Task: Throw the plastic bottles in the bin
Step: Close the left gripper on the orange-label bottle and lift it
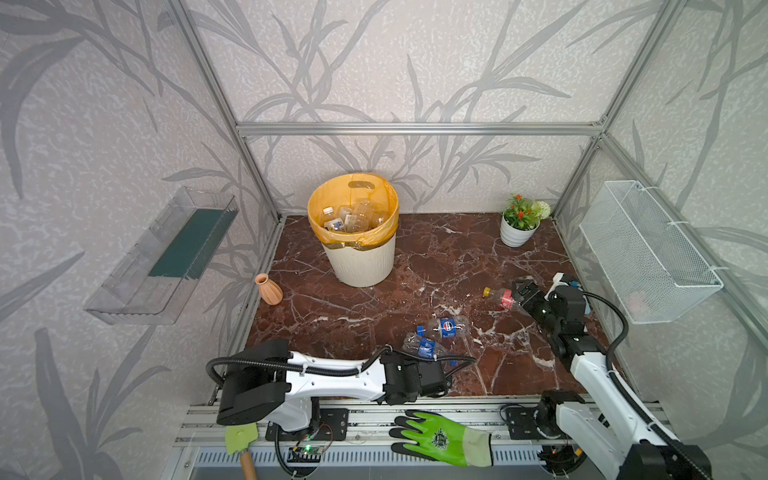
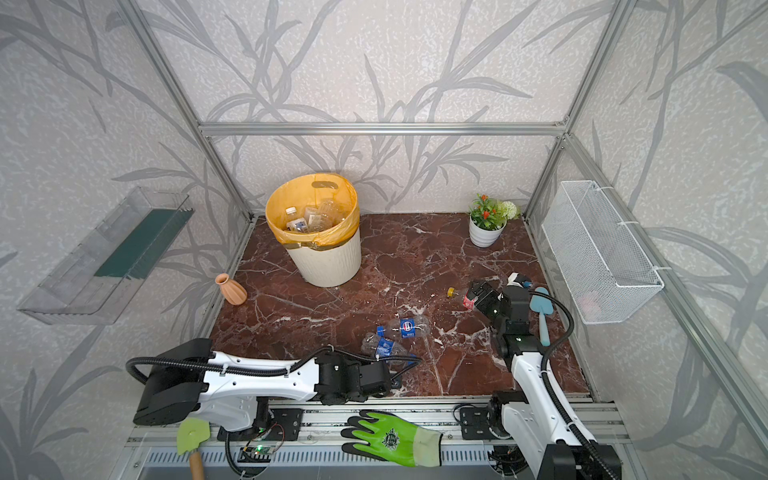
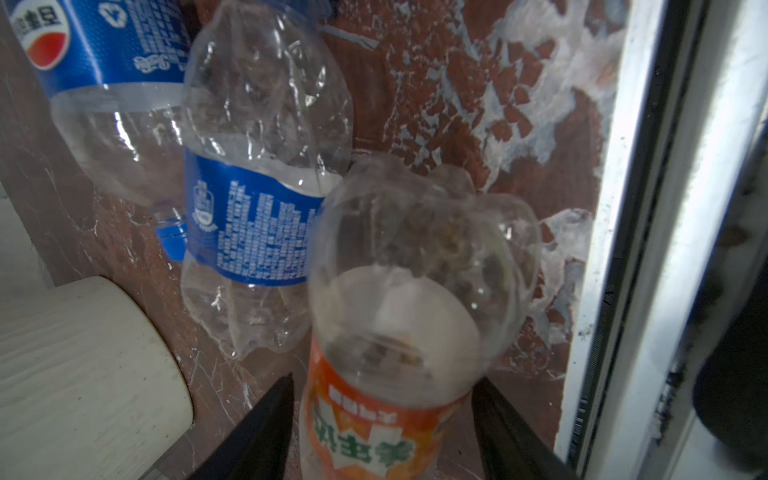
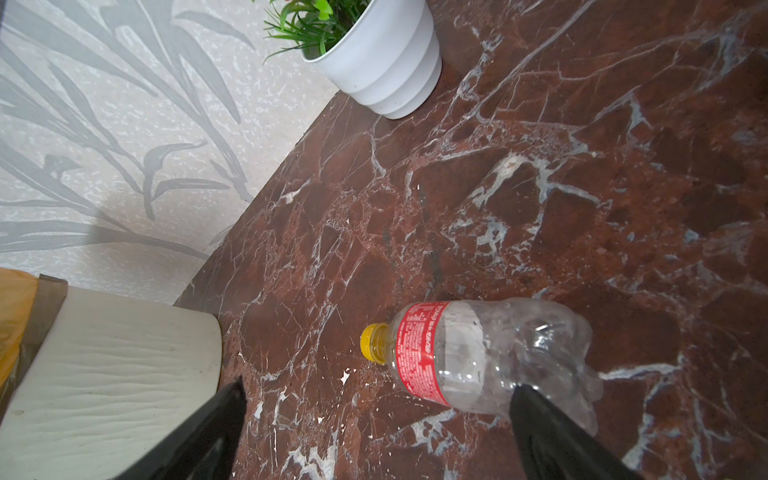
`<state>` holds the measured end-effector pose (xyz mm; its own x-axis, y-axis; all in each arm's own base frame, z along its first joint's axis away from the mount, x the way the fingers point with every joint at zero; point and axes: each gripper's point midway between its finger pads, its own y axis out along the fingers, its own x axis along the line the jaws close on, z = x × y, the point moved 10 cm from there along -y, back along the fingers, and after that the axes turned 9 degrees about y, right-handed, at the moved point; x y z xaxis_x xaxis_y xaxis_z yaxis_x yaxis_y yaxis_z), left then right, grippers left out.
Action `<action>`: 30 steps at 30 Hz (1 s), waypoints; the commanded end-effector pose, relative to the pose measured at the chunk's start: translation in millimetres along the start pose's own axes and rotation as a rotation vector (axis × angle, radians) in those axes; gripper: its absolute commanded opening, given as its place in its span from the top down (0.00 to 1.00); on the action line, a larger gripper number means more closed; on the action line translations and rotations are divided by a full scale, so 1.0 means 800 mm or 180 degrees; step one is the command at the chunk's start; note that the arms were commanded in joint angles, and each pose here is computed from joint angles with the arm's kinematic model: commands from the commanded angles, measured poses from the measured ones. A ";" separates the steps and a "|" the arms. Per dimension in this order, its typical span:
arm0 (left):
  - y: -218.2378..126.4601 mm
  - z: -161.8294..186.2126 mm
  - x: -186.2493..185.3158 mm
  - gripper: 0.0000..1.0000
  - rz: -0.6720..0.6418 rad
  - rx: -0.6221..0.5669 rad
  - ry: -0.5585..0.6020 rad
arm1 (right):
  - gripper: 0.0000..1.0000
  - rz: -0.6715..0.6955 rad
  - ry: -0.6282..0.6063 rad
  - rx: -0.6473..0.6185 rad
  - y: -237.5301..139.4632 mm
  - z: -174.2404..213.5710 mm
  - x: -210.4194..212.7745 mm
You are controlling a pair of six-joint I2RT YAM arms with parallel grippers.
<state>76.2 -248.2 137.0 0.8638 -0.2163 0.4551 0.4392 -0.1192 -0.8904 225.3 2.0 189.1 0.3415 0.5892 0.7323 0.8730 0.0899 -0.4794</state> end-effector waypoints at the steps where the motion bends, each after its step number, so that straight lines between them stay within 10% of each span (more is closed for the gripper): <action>1: 0.011 -0.008 0.000 0.31 0.0050 0.0000 0.0068 | 0.01 -0.0090 0.0009 -0.0036 -0.001 -0.005 0.005; 30: 0.009 0.004 0.017 0.67 -0.0103 -0.0189 -0.0452 | 0.01 -0.0055 0.0149 -0.0051 -0.004 -0.004 -0.010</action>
<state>90.5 -251.7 125.5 0.8818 -0.1272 0.4542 0.4386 -0.1330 -0.8888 221.8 -5.3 185.7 0.3549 0.5555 0.7520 0.8765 0.0821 -0.4743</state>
